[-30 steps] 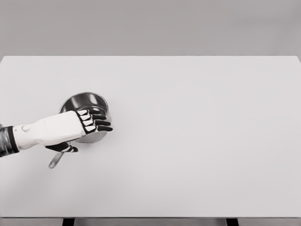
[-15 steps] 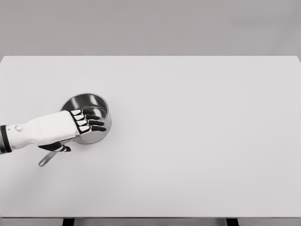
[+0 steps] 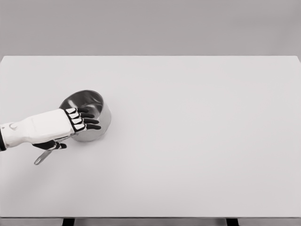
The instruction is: Rotate pot handle
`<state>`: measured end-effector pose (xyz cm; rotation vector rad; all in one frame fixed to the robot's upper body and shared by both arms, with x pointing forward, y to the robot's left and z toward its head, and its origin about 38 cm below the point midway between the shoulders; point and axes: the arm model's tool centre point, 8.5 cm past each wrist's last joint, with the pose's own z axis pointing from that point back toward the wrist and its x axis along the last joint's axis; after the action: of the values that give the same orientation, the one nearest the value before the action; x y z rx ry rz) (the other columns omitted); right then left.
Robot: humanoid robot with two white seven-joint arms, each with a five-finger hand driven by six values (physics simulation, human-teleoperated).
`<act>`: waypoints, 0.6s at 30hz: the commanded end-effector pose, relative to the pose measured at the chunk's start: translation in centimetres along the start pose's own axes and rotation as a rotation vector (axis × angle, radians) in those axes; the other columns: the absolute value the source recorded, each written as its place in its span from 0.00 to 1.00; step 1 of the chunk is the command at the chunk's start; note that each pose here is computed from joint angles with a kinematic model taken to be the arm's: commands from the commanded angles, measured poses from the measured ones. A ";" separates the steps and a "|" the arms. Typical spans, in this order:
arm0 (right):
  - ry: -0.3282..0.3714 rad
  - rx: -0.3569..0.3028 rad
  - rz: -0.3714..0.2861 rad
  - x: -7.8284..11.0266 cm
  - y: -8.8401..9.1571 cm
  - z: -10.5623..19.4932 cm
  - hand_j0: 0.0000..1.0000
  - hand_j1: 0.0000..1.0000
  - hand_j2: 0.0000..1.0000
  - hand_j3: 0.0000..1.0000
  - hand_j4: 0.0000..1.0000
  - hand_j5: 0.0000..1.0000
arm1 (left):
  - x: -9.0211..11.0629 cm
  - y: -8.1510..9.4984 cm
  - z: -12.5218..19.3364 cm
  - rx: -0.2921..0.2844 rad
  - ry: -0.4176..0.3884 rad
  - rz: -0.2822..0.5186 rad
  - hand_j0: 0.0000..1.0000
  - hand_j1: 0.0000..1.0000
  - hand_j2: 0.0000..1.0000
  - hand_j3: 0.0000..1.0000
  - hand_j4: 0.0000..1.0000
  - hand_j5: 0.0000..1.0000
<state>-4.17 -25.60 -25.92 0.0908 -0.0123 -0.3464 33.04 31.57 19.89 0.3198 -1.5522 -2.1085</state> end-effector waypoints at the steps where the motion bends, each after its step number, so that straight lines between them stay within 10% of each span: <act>1: 0.000 0.000 0.000 0.0 0.0 0.0 1.00 1.00 1.00 1.00 1.00 1.00 | -0.1 0.1 0.1 0.002 0.004 0.002 1.00 1.00 1.00 1.00 1.00 1.00; 18: 0.000 0.000 0.000 0.0 0.0 0.0 1.00 1.00 1.00 1.00 1.00 1.00 | -0.4 0.4 0.9 -0.011 0.019 -0.009 1.00 1.00 1.00 1.00 1.00 1.00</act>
<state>-4.17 -25.60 -25.92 0.0908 -0.0122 -0.3464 33.05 32.27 20.31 0.3377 -1.5299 -2.1186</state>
